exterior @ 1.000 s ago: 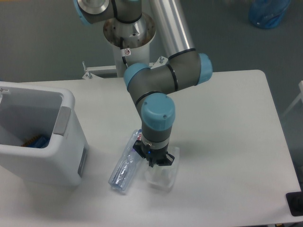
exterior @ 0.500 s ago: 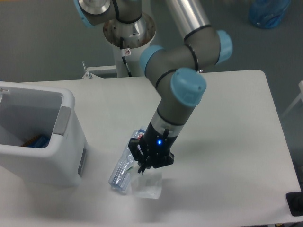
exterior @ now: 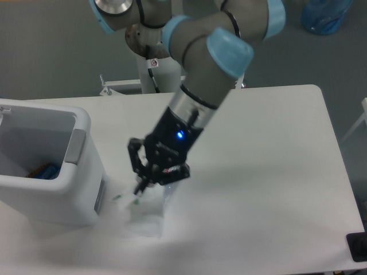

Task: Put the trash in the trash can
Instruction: 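Carry the wrapper over the white bin and release it inside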

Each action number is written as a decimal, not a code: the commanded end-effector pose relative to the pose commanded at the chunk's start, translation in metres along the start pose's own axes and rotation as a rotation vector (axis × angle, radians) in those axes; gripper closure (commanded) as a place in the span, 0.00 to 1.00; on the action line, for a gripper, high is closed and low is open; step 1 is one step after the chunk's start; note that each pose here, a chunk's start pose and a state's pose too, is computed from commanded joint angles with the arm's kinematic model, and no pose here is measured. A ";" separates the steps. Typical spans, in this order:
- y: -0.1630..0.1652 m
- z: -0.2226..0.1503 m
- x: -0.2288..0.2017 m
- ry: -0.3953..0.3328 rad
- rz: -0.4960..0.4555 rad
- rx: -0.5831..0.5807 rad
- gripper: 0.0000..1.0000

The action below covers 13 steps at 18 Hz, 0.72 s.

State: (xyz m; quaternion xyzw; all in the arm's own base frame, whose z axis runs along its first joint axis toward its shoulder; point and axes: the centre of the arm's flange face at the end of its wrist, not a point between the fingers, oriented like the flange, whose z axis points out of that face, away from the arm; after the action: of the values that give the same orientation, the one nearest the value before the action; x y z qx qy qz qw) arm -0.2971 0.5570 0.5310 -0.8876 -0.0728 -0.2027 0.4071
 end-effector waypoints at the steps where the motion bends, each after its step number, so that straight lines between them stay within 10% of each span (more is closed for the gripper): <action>1: -0.002 -0.003 0.008 0.014 0.011 0.011 1.00; 13: 0.007 0.023 0.102 0.113 0.039 -0.023 1.00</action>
State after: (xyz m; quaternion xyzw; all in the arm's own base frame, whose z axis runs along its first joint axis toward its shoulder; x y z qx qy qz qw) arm -0.1953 0.5661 0.5559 -0.8805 -0.0303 -0.2454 0.4044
